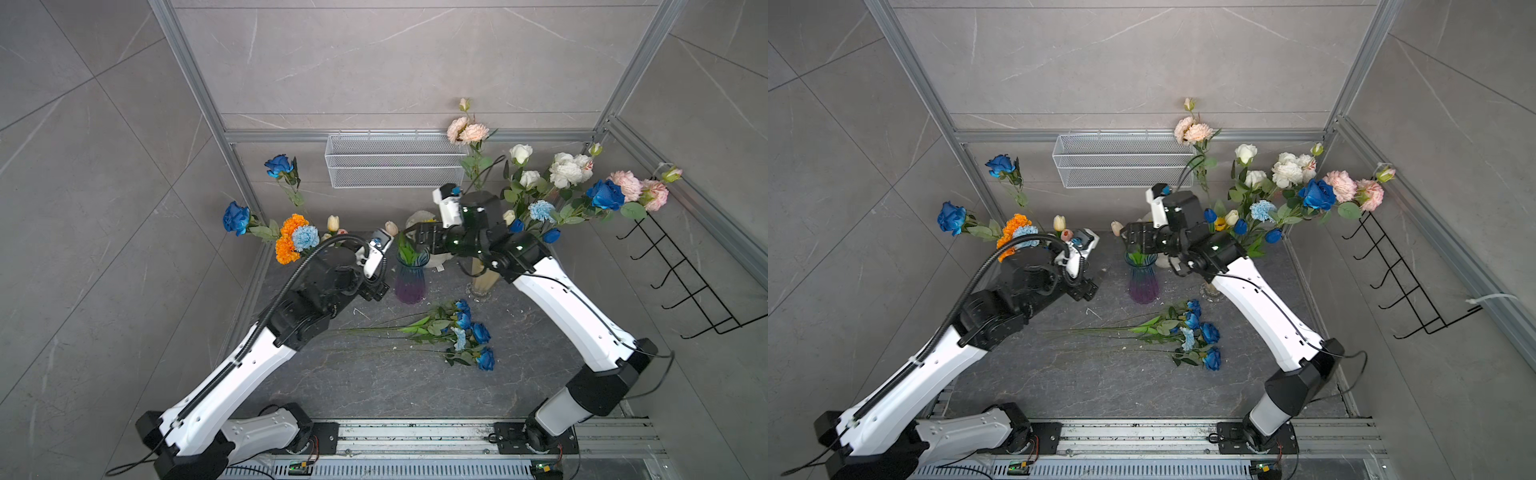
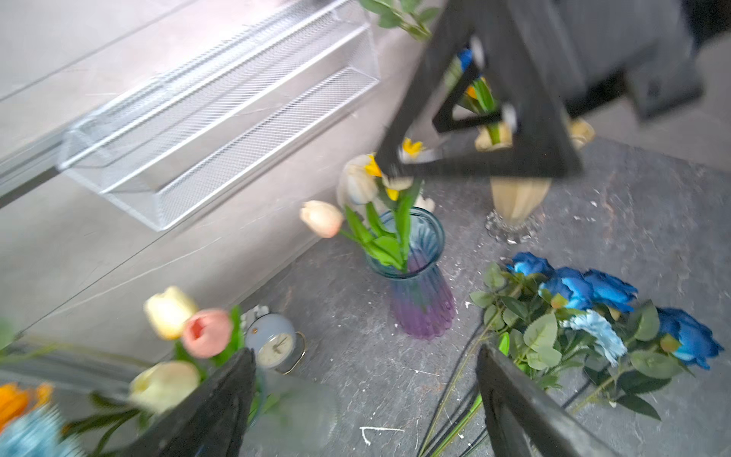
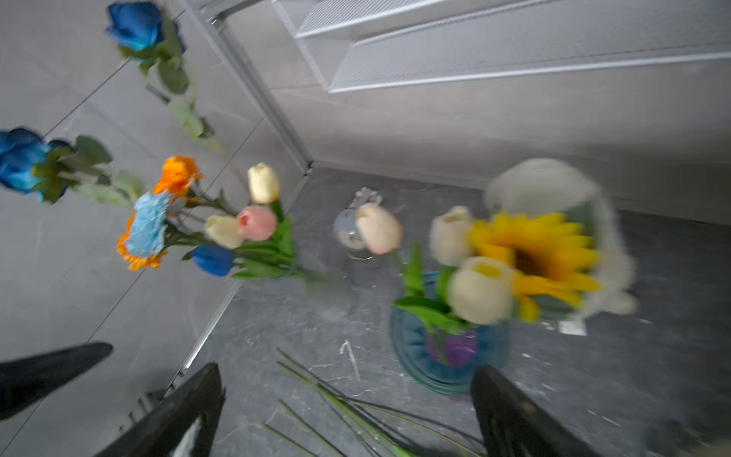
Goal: Pick out blue flowers from the vase
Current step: Pick up the flower from the vase.
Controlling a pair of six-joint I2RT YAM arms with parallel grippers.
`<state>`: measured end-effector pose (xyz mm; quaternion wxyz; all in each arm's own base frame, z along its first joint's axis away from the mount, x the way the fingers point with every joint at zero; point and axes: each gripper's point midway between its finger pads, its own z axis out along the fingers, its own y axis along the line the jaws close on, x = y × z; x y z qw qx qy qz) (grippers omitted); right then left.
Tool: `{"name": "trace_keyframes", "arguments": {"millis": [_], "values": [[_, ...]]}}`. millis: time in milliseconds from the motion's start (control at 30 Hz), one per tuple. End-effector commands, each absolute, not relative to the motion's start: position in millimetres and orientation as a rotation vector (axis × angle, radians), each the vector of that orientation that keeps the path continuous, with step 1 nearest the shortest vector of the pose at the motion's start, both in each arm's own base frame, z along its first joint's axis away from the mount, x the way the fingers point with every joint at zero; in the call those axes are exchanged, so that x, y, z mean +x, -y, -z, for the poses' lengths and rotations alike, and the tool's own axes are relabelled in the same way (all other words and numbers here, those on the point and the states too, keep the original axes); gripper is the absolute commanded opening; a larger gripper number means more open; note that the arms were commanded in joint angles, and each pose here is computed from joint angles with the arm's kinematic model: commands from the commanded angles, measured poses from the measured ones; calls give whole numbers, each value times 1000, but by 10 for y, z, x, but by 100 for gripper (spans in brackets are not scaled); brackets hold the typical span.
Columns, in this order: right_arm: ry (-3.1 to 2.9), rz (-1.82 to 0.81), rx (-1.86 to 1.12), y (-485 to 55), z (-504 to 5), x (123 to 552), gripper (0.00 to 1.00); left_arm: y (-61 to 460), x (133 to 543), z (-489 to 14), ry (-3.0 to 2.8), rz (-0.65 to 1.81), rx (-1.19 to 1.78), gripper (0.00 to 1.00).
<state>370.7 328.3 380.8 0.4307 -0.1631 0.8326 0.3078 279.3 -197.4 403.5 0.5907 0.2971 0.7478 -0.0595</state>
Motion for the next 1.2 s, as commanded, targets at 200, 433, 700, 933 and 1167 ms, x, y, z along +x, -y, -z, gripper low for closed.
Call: {"name": "trace_keyframes", "arguments": {"millis": [200, 433, 700, 933, 1167], "values": [[-2180, -894, -514, -4336, -3192, 3882, 100, 756, 2720, -4230, -1824, 114, 247, 92], [-2253, -916, -494, -4658, -2811, 4083, 99, 104, 2960, -4188, -1824, 302, -19, 94], [-2279, -928, -471, -4770, -2631, 4188, 99, -343, 3220, -4385, -1701, 410, -134, 97], [-2303, -952, -442, -4851, -2477, 4278, 99, -437, 3396, -4534, -1622, 415, -145, 99], [-2305, -955, -399, -4838, -2435, 4415, 98, -526, 3636, -4434, -1651, 435, -156, 95]]}}
